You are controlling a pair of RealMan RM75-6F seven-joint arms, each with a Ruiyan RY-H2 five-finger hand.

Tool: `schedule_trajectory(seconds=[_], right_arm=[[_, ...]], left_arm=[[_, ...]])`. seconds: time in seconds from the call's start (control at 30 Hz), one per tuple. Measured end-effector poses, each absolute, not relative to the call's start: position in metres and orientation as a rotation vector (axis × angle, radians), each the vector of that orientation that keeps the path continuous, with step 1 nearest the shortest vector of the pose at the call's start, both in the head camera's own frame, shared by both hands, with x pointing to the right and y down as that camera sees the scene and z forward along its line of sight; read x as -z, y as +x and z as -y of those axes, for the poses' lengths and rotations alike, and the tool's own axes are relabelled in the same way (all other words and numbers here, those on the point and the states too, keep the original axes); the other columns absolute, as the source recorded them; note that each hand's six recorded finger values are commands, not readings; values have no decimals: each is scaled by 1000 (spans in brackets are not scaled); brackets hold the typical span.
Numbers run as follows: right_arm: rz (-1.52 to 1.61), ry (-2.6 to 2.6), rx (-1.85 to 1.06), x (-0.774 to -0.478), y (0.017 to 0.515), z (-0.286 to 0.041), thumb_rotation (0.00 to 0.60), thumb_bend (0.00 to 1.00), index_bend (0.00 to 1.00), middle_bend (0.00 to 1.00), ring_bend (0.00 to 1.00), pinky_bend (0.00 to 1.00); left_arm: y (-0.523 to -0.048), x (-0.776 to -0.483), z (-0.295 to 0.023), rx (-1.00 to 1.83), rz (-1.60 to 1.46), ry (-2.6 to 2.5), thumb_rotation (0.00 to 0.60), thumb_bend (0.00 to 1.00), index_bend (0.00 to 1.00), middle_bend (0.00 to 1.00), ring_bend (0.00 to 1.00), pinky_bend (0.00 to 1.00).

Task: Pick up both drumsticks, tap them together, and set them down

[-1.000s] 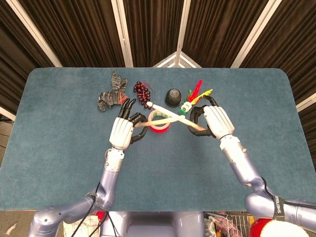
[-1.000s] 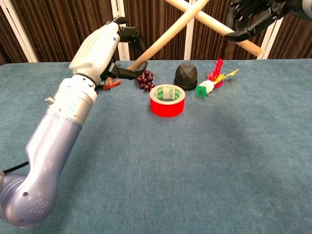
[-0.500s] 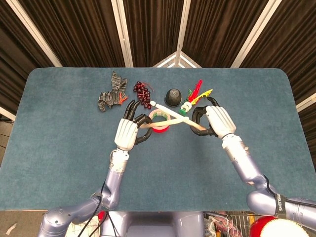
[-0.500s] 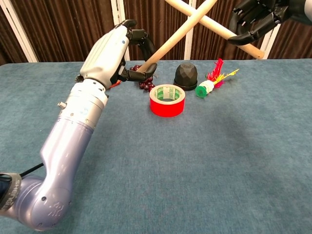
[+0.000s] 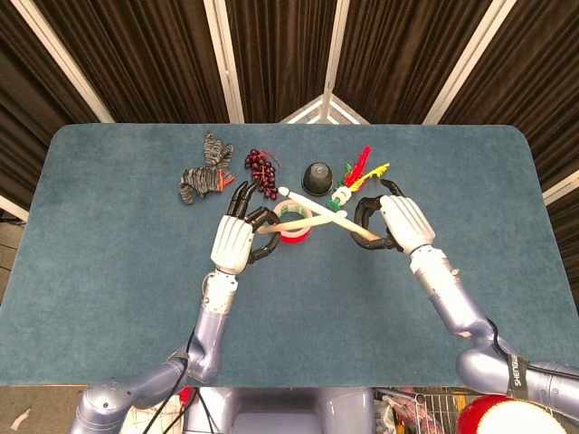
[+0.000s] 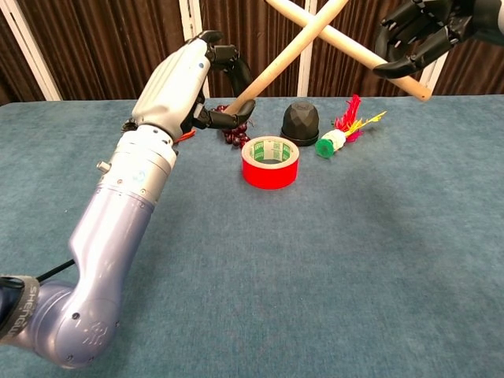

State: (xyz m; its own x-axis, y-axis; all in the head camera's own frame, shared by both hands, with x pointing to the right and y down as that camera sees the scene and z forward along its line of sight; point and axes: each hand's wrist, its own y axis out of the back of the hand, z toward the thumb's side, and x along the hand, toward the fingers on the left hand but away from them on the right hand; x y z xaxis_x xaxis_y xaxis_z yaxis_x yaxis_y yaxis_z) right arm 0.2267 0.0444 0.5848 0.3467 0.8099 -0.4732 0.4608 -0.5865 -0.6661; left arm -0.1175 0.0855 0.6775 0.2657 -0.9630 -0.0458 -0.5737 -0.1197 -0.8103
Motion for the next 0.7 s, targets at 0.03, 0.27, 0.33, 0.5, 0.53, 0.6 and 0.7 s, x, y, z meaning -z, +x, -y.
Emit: schedule_trajectory(seconds=[0.03, 0.27, 0.33, 0.5, 0.53, 0.6, 0.7], right_arm=[[1111, -2198, -1130, -585, 227, -45, 600, 470, 801, 630, 432, 36], [1109, -2209, -1126, -584, 226, -46, 600, 470, 801, 630, 432, 36], [1109, -2211, -1123, -584, 225, -46, 600, 470, 801, 630, 432, 36], [1106, -2214, -1115, -582, 223, -46, 600, 470, 801, 630, 432, 36], [1105, -2215, -1113, -582, 223, -46, 600, 470, 801, 630, 432, 36], [1104, -2215, -1112, -581, 222, -46, 600, 470, 802, 630, 432, 36], [1100, -2213, -1115, -582, 221, -46, 600, 471, 802, 630, 432, 36]], left_arm=[[-119, -677, -85, 665, -1405, -1791, 600, 544, 592, 587, 79, 0], [-126, -671, -78, 654, -1404, -1738, 600, 543, 592, 587, 79, 0], [-127, -670, -76, 653, -1408, -1733, 600, 543, 592, 587, 79, 0], [-133, -671, -73, 668, -1404, -1716, 600, 543, 592, 587, 79, 0], [-134, -671, -73, 672, -1401, -1715, 600, 543, 592, 587, 79, 0], [-135, -672, -74, 677, -1398, -1717, 600, 543, 592, 587, 79, 0], [-135, -674, -74, 682, -1396, -1727, 600, 543, 592, 587, 79, 0]])
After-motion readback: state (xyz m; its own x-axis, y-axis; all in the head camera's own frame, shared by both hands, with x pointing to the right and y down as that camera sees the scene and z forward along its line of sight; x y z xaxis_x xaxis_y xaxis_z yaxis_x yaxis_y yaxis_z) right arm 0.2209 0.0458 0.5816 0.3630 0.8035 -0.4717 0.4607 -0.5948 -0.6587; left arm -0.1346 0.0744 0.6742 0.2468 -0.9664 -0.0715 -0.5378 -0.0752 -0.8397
